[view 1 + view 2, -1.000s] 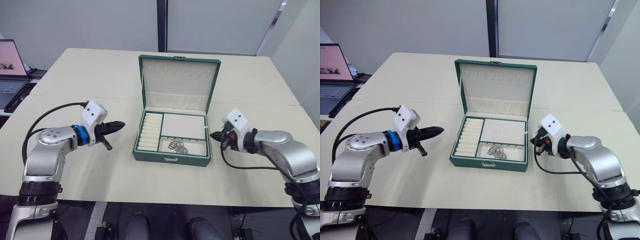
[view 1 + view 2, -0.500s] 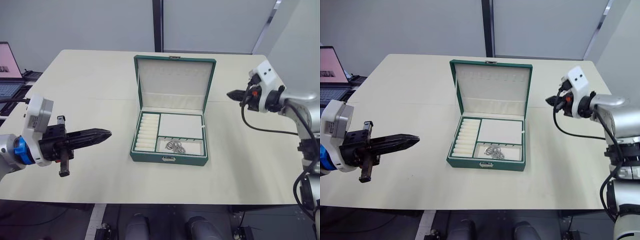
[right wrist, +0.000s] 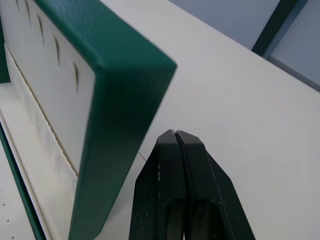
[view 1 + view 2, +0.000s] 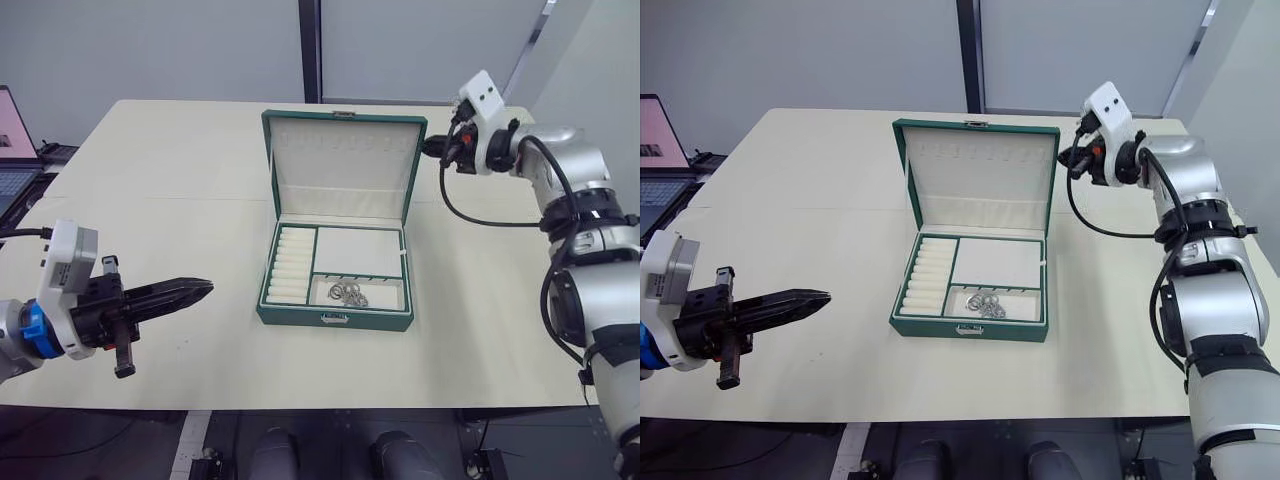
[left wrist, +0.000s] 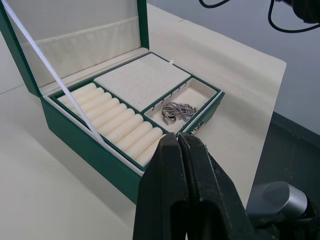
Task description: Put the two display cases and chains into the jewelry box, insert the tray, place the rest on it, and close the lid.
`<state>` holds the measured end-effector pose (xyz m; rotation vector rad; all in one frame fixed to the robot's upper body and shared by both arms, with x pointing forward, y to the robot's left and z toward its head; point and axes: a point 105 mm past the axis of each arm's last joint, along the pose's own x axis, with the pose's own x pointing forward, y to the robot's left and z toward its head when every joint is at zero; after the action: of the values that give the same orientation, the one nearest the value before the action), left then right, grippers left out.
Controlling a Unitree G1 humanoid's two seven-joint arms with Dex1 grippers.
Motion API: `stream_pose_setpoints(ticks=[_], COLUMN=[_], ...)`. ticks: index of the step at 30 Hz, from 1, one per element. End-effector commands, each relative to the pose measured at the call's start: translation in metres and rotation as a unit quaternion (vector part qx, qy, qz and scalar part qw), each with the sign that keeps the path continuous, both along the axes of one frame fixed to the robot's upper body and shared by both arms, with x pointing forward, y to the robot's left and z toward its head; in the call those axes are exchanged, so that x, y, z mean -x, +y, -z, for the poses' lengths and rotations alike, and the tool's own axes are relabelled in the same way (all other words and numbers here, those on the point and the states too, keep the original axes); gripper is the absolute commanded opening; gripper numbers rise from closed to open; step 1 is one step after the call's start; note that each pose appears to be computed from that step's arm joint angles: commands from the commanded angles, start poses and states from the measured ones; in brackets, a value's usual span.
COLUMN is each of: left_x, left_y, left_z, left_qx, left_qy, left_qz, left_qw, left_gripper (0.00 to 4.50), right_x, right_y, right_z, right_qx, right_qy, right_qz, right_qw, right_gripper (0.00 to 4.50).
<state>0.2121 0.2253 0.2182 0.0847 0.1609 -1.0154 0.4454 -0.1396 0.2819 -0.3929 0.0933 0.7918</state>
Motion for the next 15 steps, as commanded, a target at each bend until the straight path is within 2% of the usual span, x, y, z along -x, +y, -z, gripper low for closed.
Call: stream_pose_setpoints(ticks=[1, 9, 15], left_x=[0.001, -0.003, 0.006], left_y=[0.000, -0.005, -0.002], left_z=[-0.003, -0.004, -0.005], left_qx=[0.004, 0.004, -0.004], left_qy=[-0.015, -0.021, -0.005], left_qz=[0.001, 0.010, 0.025], left_qw=[1.000, 1.000, 1.000], left_gripper=[0.03, 0.03, 0.03], right_x=[0.006, 0.028, 0.070], right_y=[0.012, 0.028, 0.024], right_z=[-0.036, -0.054, -0.043], right_qx=[-0.003, 0.013, 0.039], right_qy=[-0.053, -0.070, -0.057], right_qz=[-0.033, -0.098, -0.131], right_qw=[0.998, 0.993, 0.989], right_gripper=[0.00, 0.00, 0.00])
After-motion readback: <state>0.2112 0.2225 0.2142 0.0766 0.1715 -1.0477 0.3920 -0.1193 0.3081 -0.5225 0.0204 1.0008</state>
